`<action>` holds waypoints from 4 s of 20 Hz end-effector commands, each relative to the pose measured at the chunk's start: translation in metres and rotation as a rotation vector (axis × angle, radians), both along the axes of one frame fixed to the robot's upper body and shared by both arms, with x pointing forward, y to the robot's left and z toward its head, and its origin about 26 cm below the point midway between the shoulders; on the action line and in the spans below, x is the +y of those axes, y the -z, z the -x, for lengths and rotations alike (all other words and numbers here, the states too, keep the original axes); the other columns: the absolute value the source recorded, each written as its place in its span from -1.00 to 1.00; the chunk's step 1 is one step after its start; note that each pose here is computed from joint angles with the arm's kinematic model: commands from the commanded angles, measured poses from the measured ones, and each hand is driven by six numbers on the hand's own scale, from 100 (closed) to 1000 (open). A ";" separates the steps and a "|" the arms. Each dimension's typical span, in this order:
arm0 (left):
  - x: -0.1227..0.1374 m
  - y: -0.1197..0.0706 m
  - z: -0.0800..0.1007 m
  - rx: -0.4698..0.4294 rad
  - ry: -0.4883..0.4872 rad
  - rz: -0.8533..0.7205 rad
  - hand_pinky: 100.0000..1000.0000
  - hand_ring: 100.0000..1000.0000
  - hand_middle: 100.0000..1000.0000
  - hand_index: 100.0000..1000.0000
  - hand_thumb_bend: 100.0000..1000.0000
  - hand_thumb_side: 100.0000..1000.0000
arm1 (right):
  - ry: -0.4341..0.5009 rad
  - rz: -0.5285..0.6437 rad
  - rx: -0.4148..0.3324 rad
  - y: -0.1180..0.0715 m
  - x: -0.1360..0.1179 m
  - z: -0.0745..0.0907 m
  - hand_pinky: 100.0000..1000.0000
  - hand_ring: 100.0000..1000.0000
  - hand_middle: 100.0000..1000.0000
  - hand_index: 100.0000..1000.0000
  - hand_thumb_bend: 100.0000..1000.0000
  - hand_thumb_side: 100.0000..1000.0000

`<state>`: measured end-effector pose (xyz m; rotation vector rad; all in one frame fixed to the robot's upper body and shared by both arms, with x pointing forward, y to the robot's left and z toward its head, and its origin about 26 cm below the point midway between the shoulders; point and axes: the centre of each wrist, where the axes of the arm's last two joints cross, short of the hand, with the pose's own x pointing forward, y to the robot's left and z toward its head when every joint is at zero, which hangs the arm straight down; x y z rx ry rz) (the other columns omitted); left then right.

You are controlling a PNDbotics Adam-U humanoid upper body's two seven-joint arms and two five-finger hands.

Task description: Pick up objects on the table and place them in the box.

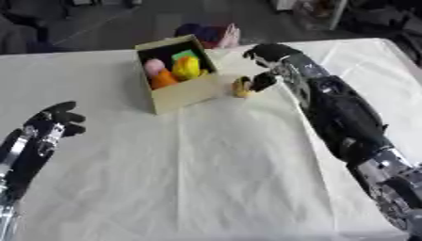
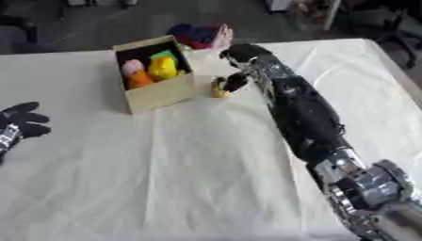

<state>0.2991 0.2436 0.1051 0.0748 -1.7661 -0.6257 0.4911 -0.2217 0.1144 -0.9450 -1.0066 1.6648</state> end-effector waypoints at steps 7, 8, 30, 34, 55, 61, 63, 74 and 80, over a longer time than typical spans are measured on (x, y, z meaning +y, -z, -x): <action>0.003 -0.008 -0.001 -0.027 -0.006 -0.007 0.61 0.35 0.31 0.78 -1.00 0.67 | 0.086 0.071 -0.021 -0.010 0.017 0.000 0.61 0.48 0.36 0.50 -0.75 -0.57; 0.002 -0.008 -0.001 -0.027 -0.005 -0.006 0.61 0.35 0.31 0.78 -1.00 0.67 | 0.097 0.079 -0.034 -0.008 0.018 0.001 0.61 0.47 0.33 0.48 -0.75 -0.60; -0.002 -0.008 -0.002 -0.023 0.013 0.000 0.61 0.34 0.30 0.78 -1.00 0.68 | -0.046 -0.248 -0.617 -0.097 0.083 0.008 0.42 -0.19 -0.55 -0.42 -1.00 -1.00; -0.005 -0.009 -0.003 -0.028 0.024 0.003 0.61 0.34 0.30 0.78 -1.00 0.68 | -0.117 -0.313 -0.561 -0.076 0.106 0.008 0.43 -0.15 -0.46 -0.32 -1.00 -1.00; -0.004 -0.008 -0.002 -0.024 0.013 0.005 0.61 0.34 0.30 0.77 -1.00 0.69 | -0.069 -0.295 -0.731 -0.074 0.103 0.013 0.50 0.11 0.21 0.74 -1.00 -0.50; 0.003 -0.006 -0.002 -0.023 -0.028 -0.004 0.62 0.34 0.31 0.78 -1.00 0.69 | -0.089 -0.407 -0.765 -0.074 0.064 0.026 0.58 0.18 0.26 0.67 -1.00 -0.49; 0.006 -0.006 -0.002 -0.028 -0.046 -0.009 0.62 0.36 0.32 0.78 -1.00 0.69 | -0.099 -0.441 -0.795 -0.068 0.049 0.033 0.59 0.21 0.28 0.66 -1.00 -0.40; 0.012 -0.004 -0.002 -0.051 -0.099 -0.016 0.62 0.37 0.34 0.74 -1.00 0.68 | -0.009 -1.271 -0.541 0.009 -0.034 0.146 0.54 0.10 0.15 0.49 -1.00 -0.65; 0.014 -0.002 -0.001 -0.050 -0.106 -0.018 0.62 0.36 0.33 0.72 -1.00 0.67 | 0.127 -1.459 -0.481 0.030 -0.048 0.175 0.52 0.06 0.10 0.50 -1.00 -0.41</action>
